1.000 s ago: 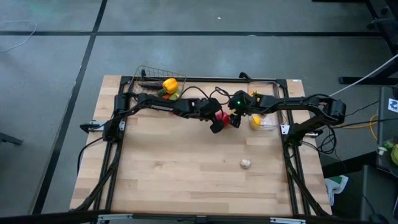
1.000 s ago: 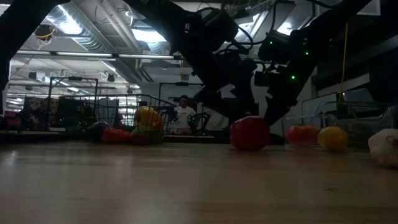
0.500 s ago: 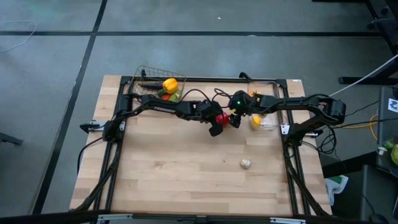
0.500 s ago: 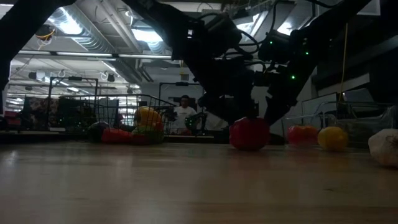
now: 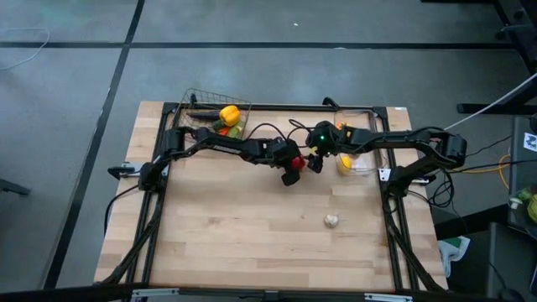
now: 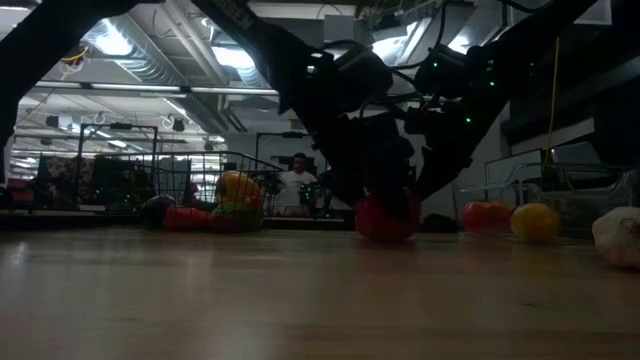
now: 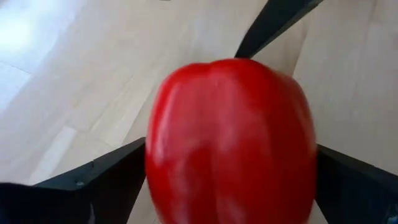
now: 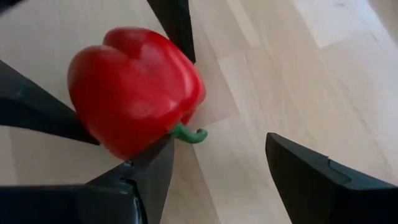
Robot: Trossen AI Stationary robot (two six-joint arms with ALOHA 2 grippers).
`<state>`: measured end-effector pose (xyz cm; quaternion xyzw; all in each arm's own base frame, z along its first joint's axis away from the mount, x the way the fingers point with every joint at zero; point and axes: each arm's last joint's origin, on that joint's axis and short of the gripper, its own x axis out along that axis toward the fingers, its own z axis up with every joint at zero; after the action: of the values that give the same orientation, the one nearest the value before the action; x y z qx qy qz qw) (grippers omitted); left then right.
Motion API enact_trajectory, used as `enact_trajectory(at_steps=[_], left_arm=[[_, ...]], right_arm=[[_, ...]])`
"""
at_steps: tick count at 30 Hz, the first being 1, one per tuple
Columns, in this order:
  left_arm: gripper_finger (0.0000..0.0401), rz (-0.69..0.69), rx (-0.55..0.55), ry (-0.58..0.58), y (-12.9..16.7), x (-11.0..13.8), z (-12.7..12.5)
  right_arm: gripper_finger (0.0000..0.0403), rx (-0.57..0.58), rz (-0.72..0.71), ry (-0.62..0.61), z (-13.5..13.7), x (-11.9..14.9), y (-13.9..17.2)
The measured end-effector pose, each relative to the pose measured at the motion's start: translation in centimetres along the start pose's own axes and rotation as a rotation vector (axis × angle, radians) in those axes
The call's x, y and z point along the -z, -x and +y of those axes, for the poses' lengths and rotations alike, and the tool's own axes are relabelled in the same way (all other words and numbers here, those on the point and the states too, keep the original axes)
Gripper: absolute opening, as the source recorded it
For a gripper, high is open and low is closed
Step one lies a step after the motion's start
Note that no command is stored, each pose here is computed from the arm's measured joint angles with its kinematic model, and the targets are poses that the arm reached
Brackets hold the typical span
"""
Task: Sort produce into baskets
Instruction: Put the red bell pepper into the silver wire basket
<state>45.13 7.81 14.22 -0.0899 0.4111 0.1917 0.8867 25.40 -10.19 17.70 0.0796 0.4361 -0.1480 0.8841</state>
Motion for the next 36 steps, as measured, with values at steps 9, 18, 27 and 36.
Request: enact_trajectory(at_steps=[9, 18, 27, 36], left_arm=[[0.0398, -0.005, 0.0, -0.002, -0.8, 0.3, 0.0], [0.035, -0.006, 0.001, -0.003, -0.8, 0.3, -0.1], [0.0348, -0.029, 0.005, 0.012, 0.3, -0.4, 0.1], [0.035, -0.091, -0.011, 0.044, 4.3, -2.9, 2.2]], right_arm=[[0.0253, -0.007, -0.006, 0.0, 0.0, -0.1, 0.0], [0.0253, 0.016, -0.035, 0.057, -0.1, -0.3, 0.9], [0.0253, 0.042, -0.119, 0.107, 0.0, -0.9, 3.6], [0.0253, 0.109, -0.264, 0.106, 0.0, -1.3, 8.1]])
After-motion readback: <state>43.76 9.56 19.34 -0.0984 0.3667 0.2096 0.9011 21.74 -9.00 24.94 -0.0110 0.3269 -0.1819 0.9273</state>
